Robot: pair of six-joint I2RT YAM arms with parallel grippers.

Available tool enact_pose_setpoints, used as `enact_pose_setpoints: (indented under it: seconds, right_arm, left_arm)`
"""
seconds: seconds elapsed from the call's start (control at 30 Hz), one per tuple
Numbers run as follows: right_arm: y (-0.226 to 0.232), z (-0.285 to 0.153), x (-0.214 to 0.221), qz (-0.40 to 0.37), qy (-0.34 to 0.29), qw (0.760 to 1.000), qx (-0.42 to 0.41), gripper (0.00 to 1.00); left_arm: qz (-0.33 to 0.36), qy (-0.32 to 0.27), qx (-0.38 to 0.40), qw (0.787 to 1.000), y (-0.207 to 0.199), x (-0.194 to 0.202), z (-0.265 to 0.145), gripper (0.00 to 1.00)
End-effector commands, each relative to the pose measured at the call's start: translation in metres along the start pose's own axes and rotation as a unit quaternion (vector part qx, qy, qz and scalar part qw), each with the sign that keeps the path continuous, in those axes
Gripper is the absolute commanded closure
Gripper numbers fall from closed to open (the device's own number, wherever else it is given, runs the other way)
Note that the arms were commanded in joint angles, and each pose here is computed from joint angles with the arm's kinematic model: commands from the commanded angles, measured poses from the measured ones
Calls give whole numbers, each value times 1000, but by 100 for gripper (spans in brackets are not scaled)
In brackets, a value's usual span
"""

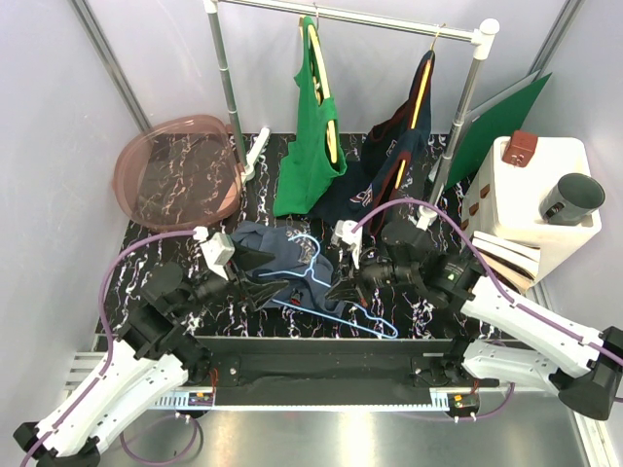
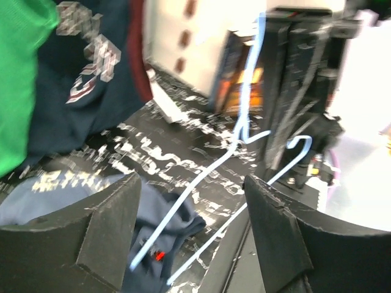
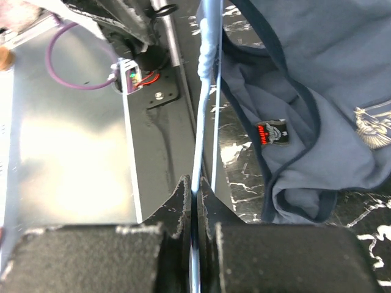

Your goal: Place the tank top on the hanger

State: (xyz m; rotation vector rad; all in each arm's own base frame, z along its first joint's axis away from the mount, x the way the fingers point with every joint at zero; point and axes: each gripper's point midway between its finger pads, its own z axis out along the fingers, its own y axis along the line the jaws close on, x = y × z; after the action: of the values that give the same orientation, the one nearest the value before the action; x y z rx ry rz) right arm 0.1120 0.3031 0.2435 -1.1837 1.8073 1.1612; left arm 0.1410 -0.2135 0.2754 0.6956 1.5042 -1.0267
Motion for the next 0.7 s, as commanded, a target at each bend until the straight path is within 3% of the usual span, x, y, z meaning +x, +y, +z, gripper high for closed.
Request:
enact_pose_setpoints:
  seconds: [0.0, 0.3, 0.43, 0.53, 0.67]
  right_arm:
    - [21, -4, -24, -31, -24, 997, -63, 100]
    - [36, -4, -25, -29, -11, 992, -124, 100]
    - [34, -1, -29, -44, -12, 991, -127, 100]
    - [33, 0, -32, -48, -13, 990, -133, 100]
    - [28, 2, -33, -45, -9, 990, -136, 100]
  left_arm:
    - [34, -25, 86, 995, -28, -17, 4, 28]
    - [21, 5, 154, 988, -46, -7, 10, 35]
    - [12, 20, 180, 983, -53, -3, 10, 51]
    - [14, 19, 204, 979, -62, -3, 6, 57]
    - [18, 17, 226, 974, -70, -4, 2, 78]
